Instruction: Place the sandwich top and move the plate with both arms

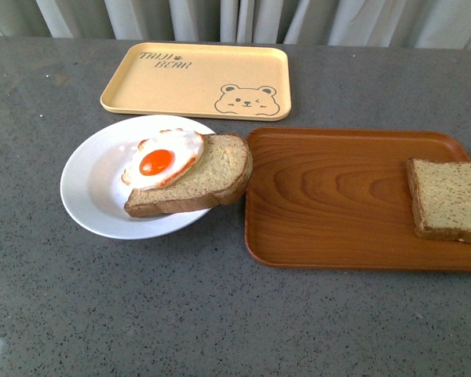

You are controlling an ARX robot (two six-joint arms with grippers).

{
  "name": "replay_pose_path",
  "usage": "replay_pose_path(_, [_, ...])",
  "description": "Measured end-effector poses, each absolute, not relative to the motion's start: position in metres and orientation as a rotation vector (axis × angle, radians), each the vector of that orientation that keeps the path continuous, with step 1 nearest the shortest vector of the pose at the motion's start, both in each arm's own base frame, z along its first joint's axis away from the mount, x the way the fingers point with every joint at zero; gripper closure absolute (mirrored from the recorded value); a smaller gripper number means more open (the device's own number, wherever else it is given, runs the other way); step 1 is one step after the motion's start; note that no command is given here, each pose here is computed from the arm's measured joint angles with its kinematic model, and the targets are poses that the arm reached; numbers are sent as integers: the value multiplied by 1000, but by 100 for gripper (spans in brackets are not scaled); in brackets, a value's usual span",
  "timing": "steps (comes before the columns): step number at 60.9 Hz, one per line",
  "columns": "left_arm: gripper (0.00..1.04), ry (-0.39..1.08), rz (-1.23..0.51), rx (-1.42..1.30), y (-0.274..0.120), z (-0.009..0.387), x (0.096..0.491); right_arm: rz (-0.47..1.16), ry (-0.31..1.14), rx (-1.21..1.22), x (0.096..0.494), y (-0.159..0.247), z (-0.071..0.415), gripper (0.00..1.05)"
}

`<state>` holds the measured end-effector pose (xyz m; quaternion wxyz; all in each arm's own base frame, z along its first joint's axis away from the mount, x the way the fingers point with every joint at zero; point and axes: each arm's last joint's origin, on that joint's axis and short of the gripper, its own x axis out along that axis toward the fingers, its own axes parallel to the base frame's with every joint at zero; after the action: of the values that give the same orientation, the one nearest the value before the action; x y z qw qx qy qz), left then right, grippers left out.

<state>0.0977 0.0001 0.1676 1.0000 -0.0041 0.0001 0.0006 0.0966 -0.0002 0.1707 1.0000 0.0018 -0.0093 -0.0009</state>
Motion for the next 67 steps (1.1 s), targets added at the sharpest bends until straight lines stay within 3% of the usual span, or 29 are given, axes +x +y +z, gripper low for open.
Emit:
replay_pose_path(64, [9, 0, 1, -8, 0, 168, 98, -1, -18, 4, 97, 0, 171, 9])
replay_pose_path(67, [9, 0, 2, -8, 0, 168, 98, 82, 118, 62, 98, -1, 170, 9])
